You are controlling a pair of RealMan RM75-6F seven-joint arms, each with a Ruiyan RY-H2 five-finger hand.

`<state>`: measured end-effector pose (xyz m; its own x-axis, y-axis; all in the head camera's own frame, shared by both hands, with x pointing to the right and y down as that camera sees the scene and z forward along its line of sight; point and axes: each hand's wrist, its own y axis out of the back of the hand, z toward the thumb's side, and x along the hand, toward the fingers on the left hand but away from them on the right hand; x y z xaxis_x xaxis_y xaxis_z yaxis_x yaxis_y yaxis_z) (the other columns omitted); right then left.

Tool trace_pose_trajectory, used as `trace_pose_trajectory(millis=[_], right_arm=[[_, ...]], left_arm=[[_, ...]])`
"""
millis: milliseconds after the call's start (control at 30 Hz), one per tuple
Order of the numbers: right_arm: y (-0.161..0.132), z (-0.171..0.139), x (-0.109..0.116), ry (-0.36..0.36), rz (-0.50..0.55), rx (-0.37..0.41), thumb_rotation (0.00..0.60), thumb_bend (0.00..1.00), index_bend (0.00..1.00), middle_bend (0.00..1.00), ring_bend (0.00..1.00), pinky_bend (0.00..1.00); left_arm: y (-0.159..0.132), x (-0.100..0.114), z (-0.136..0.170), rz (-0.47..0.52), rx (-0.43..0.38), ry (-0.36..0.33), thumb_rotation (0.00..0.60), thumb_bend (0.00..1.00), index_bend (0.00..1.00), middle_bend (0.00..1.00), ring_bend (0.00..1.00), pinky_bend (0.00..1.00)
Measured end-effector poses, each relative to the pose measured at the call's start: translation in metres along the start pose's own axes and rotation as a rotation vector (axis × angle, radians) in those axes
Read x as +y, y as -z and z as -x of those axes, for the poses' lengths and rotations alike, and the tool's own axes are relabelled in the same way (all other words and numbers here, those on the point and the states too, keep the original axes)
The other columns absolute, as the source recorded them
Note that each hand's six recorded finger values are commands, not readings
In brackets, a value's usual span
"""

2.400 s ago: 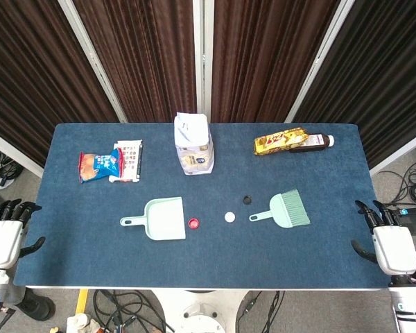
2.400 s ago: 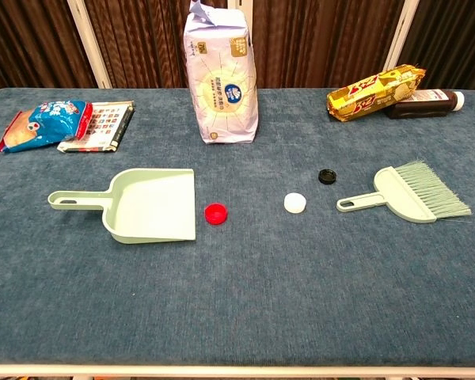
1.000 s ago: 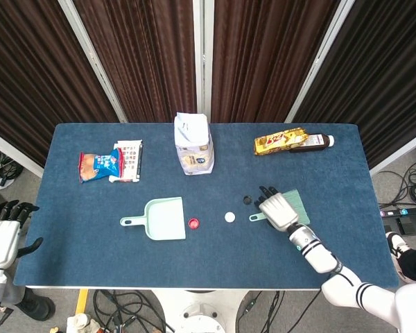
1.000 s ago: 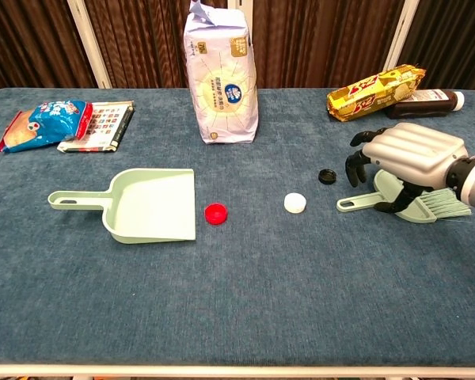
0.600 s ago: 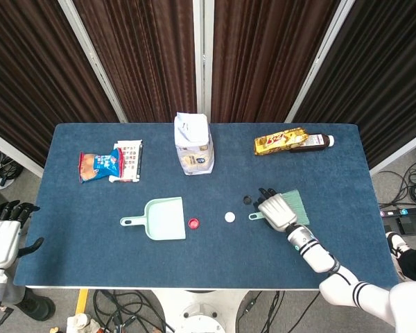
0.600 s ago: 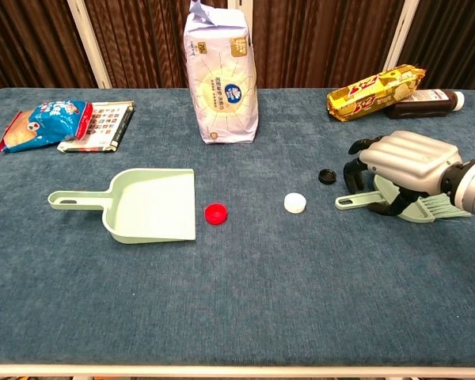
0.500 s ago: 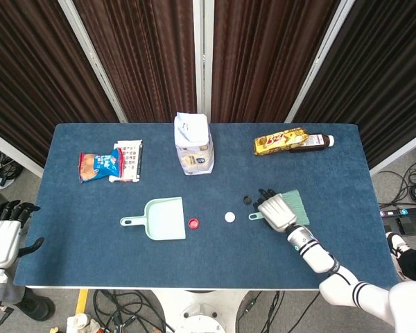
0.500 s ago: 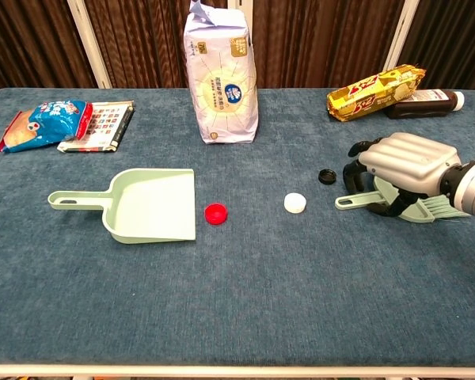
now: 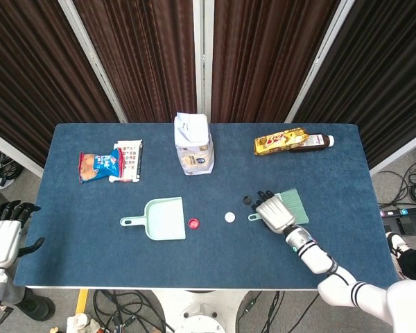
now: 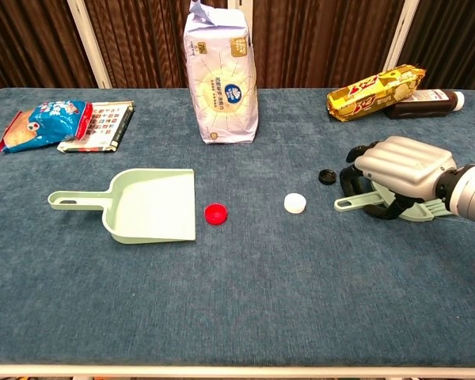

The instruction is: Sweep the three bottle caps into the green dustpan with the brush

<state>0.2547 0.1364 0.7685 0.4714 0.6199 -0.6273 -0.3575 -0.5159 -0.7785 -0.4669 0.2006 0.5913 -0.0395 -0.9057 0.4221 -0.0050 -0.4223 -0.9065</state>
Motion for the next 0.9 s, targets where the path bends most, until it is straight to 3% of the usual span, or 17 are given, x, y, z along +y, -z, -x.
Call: trace_pose_trajectory(millis=[133, 300, 533, 733, 900], right_arm=[[-0.001, 0.001, -0.001, 0.002, 0.000, -0.008, 0.600, 0.28, 0.50, 0.46, 0.17, 0.24], [0.001, 0.001, 0.001, 0.016, 0.003, -0.016, 0.600, 0.35, 0.56, 0.50, 0.19, 0.24], [0.019, -0.008, 0.026, 0.082, 0.033, -0.045, 0.600, 0.39, 0.61, 0.53, 0.21, 0.24], [0.047, -0.025, 0.062, 0.141, 0.078, -0.089, 0.600, 0.39, 0.62, 0.53, 0.21, 0.24], [0.074, -0.037, 0.095, 0.180, 0.116, -0.137, 0.600, 0.39, 0.62, 0.53, 0.21, 0.24]], left_arm=[[0.000, 0.000, -0.001, 0.003, -0.006, -0.001, 0.600, 0.17, 0.27, 0.23, 0.13, 0.14], [-0.003, -0.001, -0.005, 0.000, -0.022, 0.003, 0.600, 0.17, 0.27, 0.23, 0.13, 0.14], [-0.019, 0.001, -0.027, -0.004, -0.091, 0.027, 0.600, 0.16, 0.27, 0.23, 0.13, 0.14], [-0.042, -0.008, -0.059, 0.025, -0.163, 0.110, 0.600, 0.20, 0.34, 0.29, 0.17, 0.16], [-0.074, -0.030, -0.092, 0.029, -0.220, 0.219, 0.600, 0.21, 0.36, 0.31, 0.19, 0.21]])
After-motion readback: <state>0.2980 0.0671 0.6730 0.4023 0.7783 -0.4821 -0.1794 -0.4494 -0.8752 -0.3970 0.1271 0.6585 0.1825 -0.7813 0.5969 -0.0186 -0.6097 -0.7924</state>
